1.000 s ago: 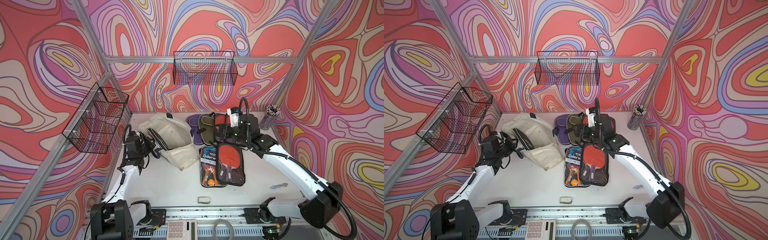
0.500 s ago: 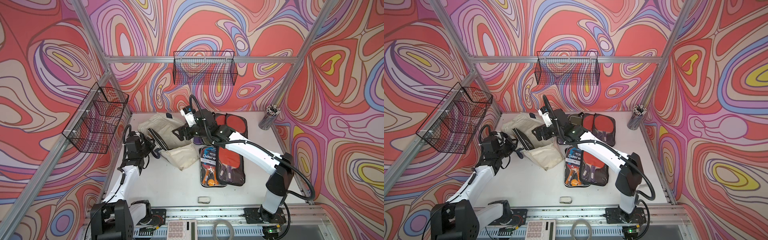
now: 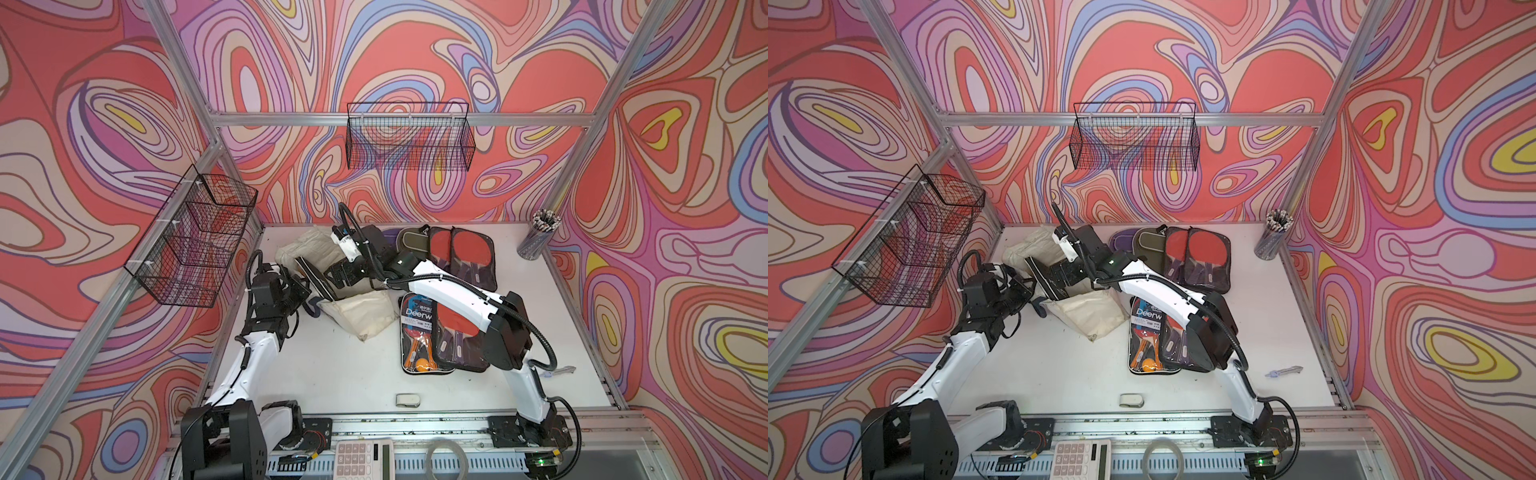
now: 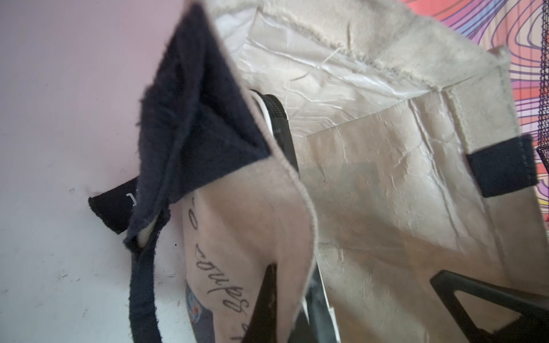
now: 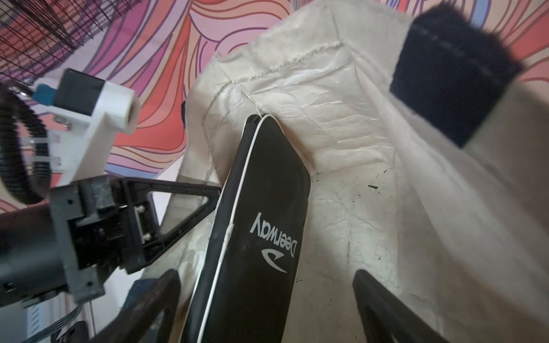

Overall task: Remove the ping pong set from the canvas bag
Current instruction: Pick up the ping pong set from the canvas bag.

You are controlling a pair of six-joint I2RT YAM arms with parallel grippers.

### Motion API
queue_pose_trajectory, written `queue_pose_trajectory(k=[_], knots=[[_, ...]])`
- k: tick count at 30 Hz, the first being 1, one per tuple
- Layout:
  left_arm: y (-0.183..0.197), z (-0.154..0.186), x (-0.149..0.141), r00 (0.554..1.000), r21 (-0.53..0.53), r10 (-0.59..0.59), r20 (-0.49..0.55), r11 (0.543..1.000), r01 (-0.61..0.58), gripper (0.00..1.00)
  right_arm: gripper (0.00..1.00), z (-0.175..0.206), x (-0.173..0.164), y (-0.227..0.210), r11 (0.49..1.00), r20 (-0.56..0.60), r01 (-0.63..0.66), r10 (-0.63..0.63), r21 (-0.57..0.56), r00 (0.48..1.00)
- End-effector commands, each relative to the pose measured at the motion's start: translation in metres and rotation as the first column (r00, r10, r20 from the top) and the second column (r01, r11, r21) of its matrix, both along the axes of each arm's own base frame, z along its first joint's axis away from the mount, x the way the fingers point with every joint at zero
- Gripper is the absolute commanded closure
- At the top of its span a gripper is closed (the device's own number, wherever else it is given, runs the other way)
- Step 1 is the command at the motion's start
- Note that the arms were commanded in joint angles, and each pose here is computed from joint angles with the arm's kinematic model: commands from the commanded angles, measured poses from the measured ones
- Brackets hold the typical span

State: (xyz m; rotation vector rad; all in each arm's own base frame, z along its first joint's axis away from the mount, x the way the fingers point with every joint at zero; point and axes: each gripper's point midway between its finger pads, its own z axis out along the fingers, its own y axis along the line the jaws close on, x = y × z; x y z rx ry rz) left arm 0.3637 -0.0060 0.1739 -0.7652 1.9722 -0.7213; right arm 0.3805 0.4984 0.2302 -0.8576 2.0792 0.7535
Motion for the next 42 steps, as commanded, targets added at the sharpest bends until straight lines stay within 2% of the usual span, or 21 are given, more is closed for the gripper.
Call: queue_pose_trajectory(k=[1,22,34,42], knots=[[0.0,-0.001,-0.003,1.0,-0.009,0.005,0.002,1.0,-0.005,1.0,0.05,-0.017,0.0,0.009,0.998,0.009,-0.022,0.022,-0.05,1.0],[0.002,-0.001,-0.001,1.0,-0.009,0.013,0.003,1.0,-0.013,1.0,0.07,-0.063,-0.033,0.033,0.972,-0.003,-0.129,0.131,-0.194,0.991],[0.001,0.001,-0.003,1.0,-0.008,0.013,0.006,1.0,-0.013,1.0,0.18,-0.083,-0.005,0.016,0.95,0.079,0.014,0.011,-0.311,0.997],[0.001,0.0,-0.003,1.0,-0.009,0.011,0.008,1.0,-0.011,1.0,0.22,-0.084,0.002,0.018,0.949,0.099,0.039,-0.009,-0.313,0.995]])
